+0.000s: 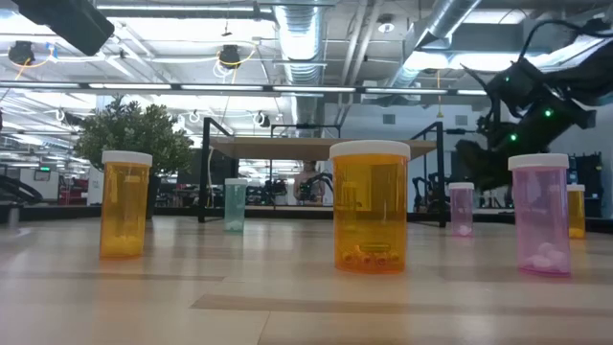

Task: Pick and place medicine bottles onto shelf by color
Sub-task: Put the top blue pill bottle onto the shelf

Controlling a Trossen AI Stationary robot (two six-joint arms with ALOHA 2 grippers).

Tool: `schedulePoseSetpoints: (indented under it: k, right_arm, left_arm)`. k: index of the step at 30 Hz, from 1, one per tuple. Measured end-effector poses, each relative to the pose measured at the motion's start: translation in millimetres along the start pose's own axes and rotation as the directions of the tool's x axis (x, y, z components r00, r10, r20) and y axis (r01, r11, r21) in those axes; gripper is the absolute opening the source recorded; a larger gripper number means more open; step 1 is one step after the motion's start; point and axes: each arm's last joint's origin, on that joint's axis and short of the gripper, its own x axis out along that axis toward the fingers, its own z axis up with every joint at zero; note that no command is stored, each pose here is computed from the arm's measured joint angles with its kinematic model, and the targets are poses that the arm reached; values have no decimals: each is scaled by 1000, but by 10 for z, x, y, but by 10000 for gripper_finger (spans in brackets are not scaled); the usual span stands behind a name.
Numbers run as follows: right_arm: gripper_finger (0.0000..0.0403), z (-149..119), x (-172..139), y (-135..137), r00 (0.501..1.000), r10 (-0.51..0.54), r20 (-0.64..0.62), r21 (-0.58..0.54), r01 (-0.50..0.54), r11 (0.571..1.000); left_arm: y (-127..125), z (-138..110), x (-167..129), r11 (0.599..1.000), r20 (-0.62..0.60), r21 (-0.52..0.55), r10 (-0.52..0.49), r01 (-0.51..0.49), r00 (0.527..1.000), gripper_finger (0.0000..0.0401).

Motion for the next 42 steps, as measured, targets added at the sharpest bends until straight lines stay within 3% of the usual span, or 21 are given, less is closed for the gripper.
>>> schedulePoseSetpoints:
  k: [15,23,27,32,42]
  right_arm:
    - [130,977,-425,218,977,78,199,-80,-63,995]
    - [133,1414,-604,505,945,183,270,-154,-146,977]
    - [132,1572,-527,698,941,221,256,-203,-171,964]
    - [134,1666,-290,880,959,241,147,-248,-200,948]
    - [132,1575,236,982,982,190,-6,-272,-184,945]
  left_arm:
    - [0,0,0,1000,0,0,0,0,1000,0]
    - [0,0,0,1000,0,0,0,0,1000,0]
    - [0,0,1,1000,0,0,0,0,1000,0]
    - [0,0,1,1000,0,0,0,0,1000,0]
    - [0,0,1,1000,0,0,0,0,1000,0]
